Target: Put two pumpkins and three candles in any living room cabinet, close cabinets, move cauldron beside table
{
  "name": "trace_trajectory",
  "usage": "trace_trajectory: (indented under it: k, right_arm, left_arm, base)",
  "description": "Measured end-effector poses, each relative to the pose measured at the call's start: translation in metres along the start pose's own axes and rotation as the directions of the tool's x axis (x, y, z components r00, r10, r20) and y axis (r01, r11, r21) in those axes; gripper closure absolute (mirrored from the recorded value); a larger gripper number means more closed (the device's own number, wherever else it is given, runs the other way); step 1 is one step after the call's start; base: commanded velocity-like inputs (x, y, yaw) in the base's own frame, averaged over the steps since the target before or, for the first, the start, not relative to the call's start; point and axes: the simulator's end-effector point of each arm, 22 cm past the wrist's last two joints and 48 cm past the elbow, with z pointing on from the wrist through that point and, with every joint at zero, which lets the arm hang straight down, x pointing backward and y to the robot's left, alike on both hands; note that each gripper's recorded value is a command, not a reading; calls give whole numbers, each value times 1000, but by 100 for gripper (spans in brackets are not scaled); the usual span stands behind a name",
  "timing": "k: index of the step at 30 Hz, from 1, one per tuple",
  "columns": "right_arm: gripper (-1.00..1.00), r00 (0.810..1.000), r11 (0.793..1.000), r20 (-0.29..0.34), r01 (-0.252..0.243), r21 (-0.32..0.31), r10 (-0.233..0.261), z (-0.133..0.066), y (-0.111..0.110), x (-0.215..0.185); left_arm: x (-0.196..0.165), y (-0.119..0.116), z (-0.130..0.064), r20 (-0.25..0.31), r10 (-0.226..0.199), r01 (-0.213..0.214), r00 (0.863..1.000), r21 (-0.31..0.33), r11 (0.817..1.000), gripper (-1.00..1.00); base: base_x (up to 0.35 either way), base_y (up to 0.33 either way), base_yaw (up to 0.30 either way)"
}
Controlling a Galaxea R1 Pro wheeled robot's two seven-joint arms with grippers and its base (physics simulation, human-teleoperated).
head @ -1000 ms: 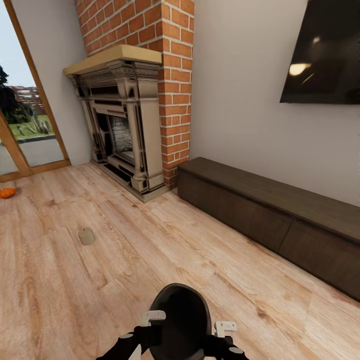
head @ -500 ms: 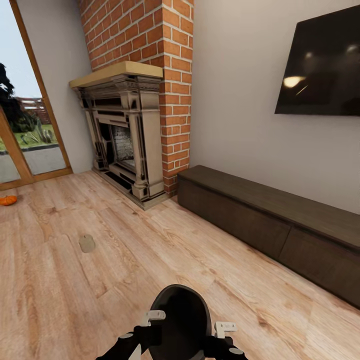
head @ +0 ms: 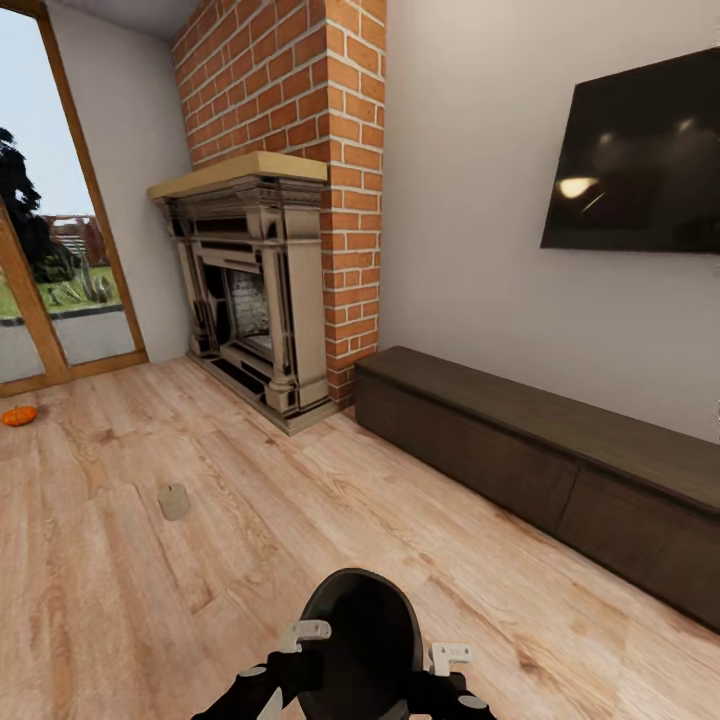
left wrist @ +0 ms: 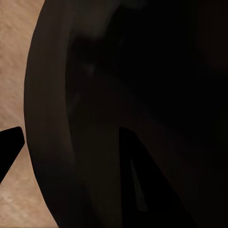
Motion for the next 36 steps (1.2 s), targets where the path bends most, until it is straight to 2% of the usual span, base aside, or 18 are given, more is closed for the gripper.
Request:
trace_trajectory:
  k: [10, 36]
  right_arm:
    - [100, 998, 1000, 59, 6, -8, -6, -9, 3, -25]
    - [100, 998, 1000, 64, 6, -8, -5, -45, 11, -72]
  left_arm:
    - [-19, -4, -10, 40, 9, -9, 999, 3, 1000, 100]
    - [-65, -17, -46, 39, 7, -7, 999, 4, 1000, 100]
  base:
    - [0, 0, 0]
    - [0, 0, 0]
